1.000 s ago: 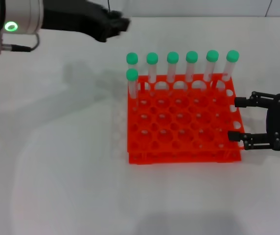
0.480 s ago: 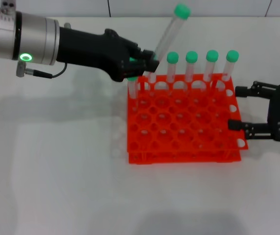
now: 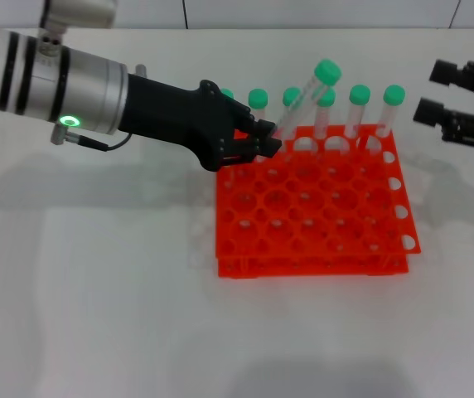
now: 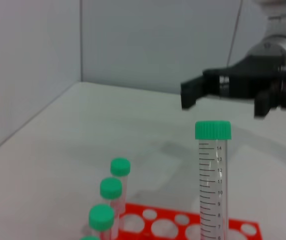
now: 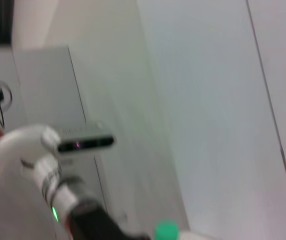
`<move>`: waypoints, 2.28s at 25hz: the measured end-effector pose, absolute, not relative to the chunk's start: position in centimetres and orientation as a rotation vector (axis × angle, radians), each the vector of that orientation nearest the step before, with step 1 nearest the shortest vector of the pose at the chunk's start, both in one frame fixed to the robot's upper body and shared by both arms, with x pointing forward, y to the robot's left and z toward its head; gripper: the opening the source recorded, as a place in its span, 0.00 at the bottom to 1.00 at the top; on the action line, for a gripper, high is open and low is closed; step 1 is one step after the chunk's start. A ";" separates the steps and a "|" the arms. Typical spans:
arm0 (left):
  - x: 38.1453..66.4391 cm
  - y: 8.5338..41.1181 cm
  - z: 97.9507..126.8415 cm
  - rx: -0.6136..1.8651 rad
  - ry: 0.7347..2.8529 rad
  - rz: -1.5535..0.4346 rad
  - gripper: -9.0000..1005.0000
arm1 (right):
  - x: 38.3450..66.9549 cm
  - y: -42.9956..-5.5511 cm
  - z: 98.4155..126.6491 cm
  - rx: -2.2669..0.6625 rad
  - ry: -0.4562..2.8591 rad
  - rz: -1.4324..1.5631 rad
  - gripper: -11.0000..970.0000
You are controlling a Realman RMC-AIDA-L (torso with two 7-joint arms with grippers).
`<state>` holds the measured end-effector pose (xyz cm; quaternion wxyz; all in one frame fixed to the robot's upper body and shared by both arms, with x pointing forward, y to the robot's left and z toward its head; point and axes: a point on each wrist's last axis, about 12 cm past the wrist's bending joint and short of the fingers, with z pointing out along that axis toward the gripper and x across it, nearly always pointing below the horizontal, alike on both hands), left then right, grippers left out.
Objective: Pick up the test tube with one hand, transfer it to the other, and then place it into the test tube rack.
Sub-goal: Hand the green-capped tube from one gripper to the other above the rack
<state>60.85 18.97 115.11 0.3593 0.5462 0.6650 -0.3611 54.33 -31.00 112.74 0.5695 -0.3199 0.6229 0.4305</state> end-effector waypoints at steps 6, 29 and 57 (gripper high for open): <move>61.3 17.7 114.5 1.422 1.739 -0.904 0.23 | 54.6 -28.2 111.6 -0.639 1.329 1.026 0.79; 61.1 16.1 114.5 1.459 1.667 -0.893 0.25 | 54.6 -23.2 108.7 -0.577 1.294 1.014 0.78; 60.9 16.7 114.2 1.428 1.671 -0.890 0.27 | 54.0 -23.8 108.2 -0.527 1.311 1.012 0.76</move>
